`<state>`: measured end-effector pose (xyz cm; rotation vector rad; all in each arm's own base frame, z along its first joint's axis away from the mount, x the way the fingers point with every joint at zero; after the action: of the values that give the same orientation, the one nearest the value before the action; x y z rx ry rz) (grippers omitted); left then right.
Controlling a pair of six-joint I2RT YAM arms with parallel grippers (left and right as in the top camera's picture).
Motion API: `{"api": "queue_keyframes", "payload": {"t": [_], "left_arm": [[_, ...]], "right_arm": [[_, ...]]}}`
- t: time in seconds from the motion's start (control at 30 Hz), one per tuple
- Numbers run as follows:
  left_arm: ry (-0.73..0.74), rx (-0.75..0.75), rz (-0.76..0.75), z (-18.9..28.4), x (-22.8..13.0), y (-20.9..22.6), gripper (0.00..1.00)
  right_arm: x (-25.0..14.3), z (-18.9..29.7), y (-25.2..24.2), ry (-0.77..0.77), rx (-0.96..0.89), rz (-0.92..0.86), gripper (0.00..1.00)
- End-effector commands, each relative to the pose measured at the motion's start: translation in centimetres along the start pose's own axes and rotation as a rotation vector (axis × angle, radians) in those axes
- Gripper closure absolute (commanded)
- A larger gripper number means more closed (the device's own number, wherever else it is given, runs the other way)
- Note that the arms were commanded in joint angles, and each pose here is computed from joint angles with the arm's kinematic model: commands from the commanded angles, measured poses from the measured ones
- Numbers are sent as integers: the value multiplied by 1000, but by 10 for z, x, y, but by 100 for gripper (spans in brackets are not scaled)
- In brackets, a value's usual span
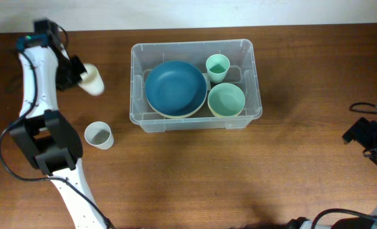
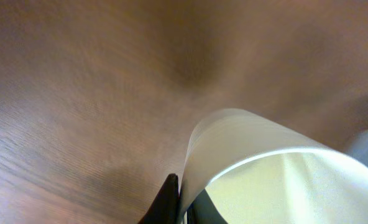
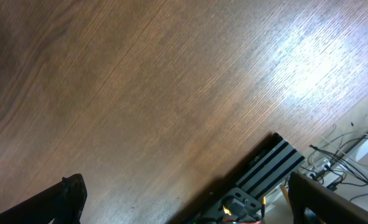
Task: Pack container
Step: 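Grip the cream cup rim with the left gripper and lift, then lower the cream cup into the pale green cup and release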
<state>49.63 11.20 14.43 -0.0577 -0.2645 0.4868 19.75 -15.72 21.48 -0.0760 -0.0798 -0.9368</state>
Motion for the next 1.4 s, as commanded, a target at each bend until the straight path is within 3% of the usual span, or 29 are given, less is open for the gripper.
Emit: {"api": "queue_keyframes", "payload": {"t": [0.0,0.13,0.27,0.43,0.67,0.9,1.37], "left_arm": [[-139,-126,-16,53,28,-24,99],[-253,-297,-103,115,31,-78,99],[-304,-391,-230,152,6,-142,99],[-296,-458,-405,161,-46,-228,99],[-334,-390,-592,158,-117,-308,99],[-366,-357,-679,149,-153,-345,99],[-345,-329,-669,64,-143,-360,99]], "right_arm": [[0,-1,-1,5,1,-3,1],[0,-1,-1,5,1,-3,1],[0,-1,-1,5,1,-3,1],[0,-1,-1,5,1,-3,1],[0,-1,-1,5,1,-3,1],[0,-1,-1,5,1,-3,1],[0,-1,-1,5,1,-3,1]]}}
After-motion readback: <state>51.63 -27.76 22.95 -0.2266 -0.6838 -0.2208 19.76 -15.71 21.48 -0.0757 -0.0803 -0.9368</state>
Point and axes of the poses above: each gripper's point midway between its finger pads, its own z axis back along the fingers, its own y axis along the line the jaws close on, x = y × z, the point moved 2 cm from there along z, back along the fingers, and after that the axes turned 3 degrees about -z, right-handed, at the moved point
